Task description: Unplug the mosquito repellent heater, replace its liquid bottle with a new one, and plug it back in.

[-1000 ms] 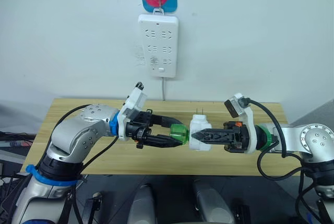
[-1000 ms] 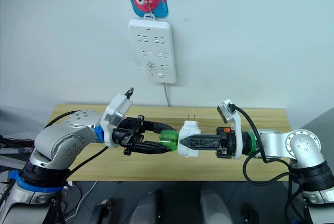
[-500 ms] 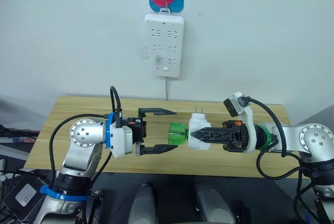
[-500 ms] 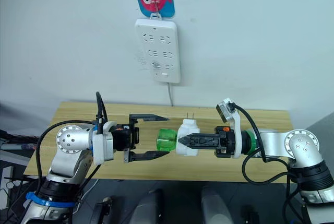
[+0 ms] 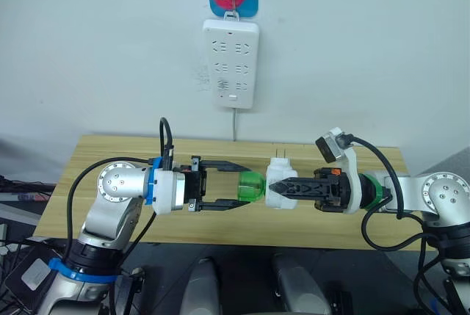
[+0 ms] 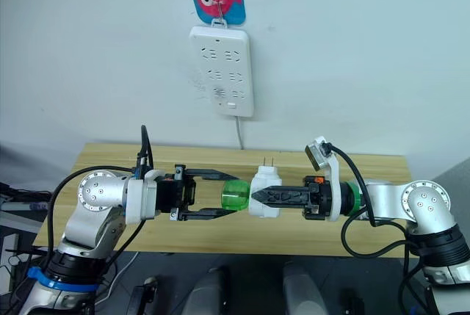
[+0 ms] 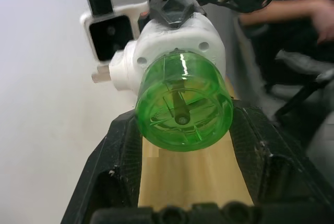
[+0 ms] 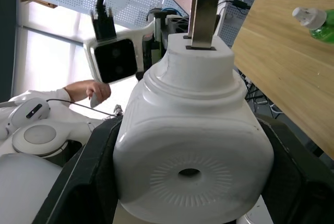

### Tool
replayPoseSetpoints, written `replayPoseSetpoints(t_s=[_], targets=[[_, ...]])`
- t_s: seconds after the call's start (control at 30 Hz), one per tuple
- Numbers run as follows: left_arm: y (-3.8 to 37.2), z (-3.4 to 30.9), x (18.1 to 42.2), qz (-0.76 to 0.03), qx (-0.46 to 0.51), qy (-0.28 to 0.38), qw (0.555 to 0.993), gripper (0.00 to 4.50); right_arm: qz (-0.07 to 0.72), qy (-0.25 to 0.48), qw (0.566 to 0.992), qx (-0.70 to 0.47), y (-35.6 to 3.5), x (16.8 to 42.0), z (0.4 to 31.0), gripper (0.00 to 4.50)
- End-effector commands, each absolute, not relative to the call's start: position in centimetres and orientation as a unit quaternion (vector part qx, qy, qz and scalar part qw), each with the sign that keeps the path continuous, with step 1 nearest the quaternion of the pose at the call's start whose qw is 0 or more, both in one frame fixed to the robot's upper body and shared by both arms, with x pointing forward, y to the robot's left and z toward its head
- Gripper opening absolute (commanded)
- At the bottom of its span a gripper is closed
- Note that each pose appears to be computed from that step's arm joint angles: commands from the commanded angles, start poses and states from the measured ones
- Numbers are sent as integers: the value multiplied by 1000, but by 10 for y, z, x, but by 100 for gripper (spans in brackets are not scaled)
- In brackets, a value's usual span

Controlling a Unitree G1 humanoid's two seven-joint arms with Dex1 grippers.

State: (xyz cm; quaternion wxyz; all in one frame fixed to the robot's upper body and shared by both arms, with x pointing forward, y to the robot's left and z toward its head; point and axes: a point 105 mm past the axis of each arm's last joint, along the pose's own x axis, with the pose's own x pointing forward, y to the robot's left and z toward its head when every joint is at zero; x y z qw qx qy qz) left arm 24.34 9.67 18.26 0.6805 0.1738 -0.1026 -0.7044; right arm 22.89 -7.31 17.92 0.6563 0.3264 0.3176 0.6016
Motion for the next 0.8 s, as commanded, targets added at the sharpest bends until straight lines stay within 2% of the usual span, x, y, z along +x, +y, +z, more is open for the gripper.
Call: replayPoseSetpoints(t_s=[0.03, 0.1, 0.27, 0.37, 0.43, 0.5, 0.63, 0.7, 0.8], targets=[[100, 197, 247, -721, -28, 87, 687, 220, 630, 308, 637, 320, -70, 218, 190, 306], [106, 204, 247, -730, -76, 130, 667, 220, 632, 312, 635, 316, -69, 216, 189, 306], [104, 212, 255, -710, -91, 131, 686, 220, 633, 311, 636, 314, -68, 215, 189, 306], [102, 214, 252, -713, -59, 104, 691, 220, 630, 308, 638, 317, -69, 216, 189, 306], [101, 208, 254, -703, -2, 84, 707, 220, 629, 306, 640, 319, -69, 217, 189, 306], [101, 199, 251, -704, 56, 56, 706, 294, 626, 304, 642, 322, -70, 218, 189, 306], [106, 178, 246, -699, 197, -36, 686, 408, 623, 299, 646, 324, -70, 222, 191, 306], [105, 178, 246, -688, 247, -108, 674, 412, 623, 297, 648, 323, -70, 223, 193, 306], [101, 189, 247, -665, 273, -190, 669, 412, 622, 297, 649, 322, -71, 224, 193, 306]])
